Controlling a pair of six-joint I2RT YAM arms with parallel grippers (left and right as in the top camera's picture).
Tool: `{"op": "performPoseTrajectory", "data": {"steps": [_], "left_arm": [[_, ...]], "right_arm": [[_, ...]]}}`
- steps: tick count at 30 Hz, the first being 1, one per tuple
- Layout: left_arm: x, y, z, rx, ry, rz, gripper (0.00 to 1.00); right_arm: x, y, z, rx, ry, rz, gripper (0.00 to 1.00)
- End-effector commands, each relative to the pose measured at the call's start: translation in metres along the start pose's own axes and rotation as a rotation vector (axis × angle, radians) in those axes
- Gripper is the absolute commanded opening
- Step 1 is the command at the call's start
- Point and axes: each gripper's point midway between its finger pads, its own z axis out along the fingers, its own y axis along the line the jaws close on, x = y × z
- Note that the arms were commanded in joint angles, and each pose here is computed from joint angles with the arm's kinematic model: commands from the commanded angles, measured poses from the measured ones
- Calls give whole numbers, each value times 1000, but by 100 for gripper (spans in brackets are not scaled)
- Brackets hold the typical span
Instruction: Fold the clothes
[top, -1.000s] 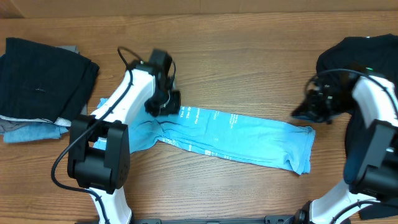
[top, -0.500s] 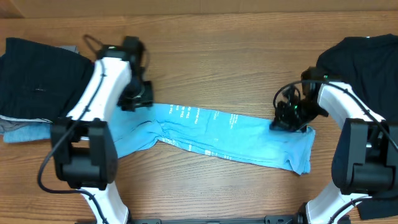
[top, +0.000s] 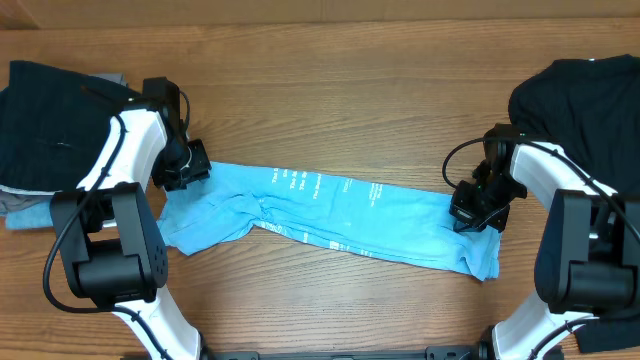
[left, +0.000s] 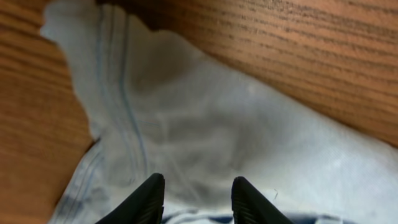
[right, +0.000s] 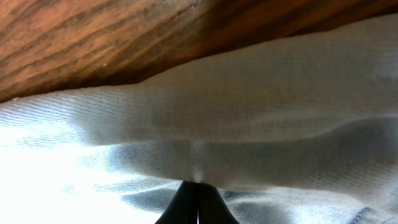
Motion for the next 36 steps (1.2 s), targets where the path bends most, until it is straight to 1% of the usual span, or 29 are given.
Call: {"op": "performPoseTrajectory", "data": {"steps": [1, 4, 6, 9, 12, 15, 18, 20, 21, 22, 28, 30, 32, 33, 35, 36], "left_arm": [[4, 4, 13, -21, 7, -5, 38], [-4, 2, 14, -11, -28, 26, 38], [-13, 1, 14, -13, -67, 47, 39], [-27, -2, 13, -4, -123, 47, 39], [-34, -4, 12, 3, -152, 51, 38], [-41, -6, 10, 10, -179, 65, 38], [-51, -12, 9, 34, -221, 73, 36], [-59, -25, 7, 104, -259, 88, 34], [-64, -39, 9, 173, -285, 130, 33], [-67, -43, 12, 187, -294, 148, 33], [-82, -48, 38, 193, -320, 161, 32], [-89, -51, 35, 201, -350, 168, 32], [-102, -54, 17, 203, -397, 186, 32], [-114, -54, -2, 196, -433, 183, 34], [-135, -52, -53, 173, -517, 172, 41], [-144, -51, -88, 164, -567, 167, 45]], "right_arm": [[3, -16, 14, 36, -1, 43, 4], [-3, -29, 11, 24, -8, 94, 4], [-11, -47, 8, 38, -27, 144, 4], [-15, -54, 7, -3, -27, 179, 4], [-19, -59, 14, 7, -21, 184, 4], [-35, -59, 28, 4, -44, 152, 4], [-50, -47, 37, -60, -78, 87, 4], [-64, -49, 38, -43, -131, 78, 4], [-72, -49, 36, -42, -165, 73, 4], [-75, -48, 35, -44, -175, 71, 4], [-95, -42, 22, -57, -241, 32, 4], [-103, -39, 16, -63, -269, 28, 4], [-110, -35, 4, -69, -281, 25, 5], [-114, -31, -7, -80, -282, 23, 7], [-121, -24, -29, -93, -289, 20, 10], [-125, -21, -43, -99, -294, 17, 14]]}}
